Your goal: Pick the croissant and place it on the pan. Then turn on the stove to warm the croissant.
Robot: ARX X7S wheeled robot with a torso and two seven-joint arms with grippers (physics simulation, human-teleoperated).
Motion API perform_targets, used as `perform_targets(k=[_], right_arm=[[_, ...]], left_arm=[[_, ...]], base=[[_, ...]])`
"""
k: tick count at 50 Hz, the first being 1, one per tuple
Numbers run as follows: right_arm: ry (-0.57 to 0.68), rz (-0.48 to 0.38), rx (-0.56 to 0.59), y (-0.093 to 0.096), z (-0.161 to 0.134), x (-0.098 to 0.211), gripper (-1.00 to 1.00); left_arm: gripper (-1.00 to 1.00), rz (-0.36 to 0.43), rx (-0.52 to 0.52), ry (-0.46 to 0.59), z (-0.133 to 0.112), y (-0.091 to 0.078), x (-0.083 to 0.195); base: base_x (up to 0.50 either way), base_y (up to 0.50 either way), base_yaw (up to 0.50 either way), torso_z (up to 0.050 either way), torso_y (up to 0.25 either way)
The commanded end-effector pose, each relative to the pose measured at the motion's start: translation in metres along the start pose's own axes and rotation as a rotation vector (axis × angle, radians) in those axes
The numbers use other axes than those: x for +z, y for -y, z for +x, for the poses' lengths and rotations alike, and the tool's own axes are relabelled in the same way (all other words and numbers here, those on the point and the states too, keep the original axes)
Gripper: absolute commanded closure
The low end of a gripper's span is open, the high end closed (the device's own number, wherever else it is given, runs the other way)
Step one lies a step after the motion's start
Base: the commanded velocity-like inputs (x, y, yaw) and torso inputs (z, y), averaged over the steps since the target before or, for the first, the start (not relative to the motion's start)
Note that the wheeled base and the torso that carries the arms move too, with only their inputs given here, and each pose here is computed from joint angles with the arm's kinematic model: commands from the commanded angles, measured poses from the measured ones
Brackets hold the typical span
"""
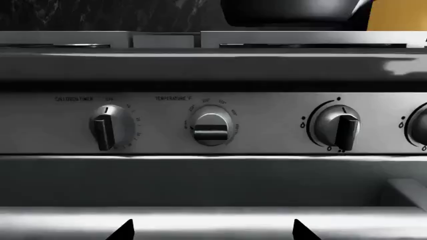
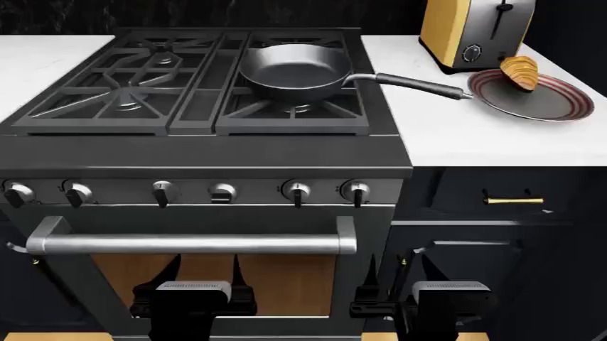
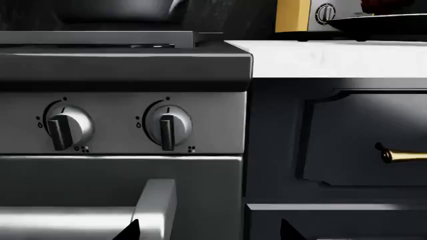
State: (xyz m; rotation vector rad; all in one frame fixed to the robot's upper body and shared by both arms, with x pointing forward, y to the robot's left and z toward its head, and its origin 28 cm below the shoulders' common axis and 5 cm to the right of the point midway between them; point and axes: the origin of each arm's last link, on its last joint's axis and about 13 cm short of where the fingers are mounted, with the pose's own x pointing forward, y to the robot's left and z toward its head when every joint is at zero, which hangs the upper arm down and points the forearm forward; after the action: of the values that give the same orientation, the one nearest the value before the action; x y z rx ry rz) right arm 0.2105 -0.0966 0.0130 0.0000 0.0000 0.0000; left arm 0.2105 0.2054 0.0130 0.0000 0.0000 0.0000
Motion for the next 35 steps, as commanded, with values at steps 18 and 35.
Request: perform_targets(k=[18,35], right_arm=[[0.013,0.022,-0.007,-0.0004,0.0013,0.0018,-1.00],[0.014,0.033,-0.002,0.0001,0.0015,0.0017,-1.00]], left_arm=[[-1.00,-0.015,0.007,-0.022,0.0036,-0.0013,0.0003],[-1.00,-0.012,0.022,-0.033,0.0043,-0.0007,-0.0010]], base=[[0.00,-0.21,0.00,0.000,0.000],[0.00,-0.50,0.00,0.000,0.000]])
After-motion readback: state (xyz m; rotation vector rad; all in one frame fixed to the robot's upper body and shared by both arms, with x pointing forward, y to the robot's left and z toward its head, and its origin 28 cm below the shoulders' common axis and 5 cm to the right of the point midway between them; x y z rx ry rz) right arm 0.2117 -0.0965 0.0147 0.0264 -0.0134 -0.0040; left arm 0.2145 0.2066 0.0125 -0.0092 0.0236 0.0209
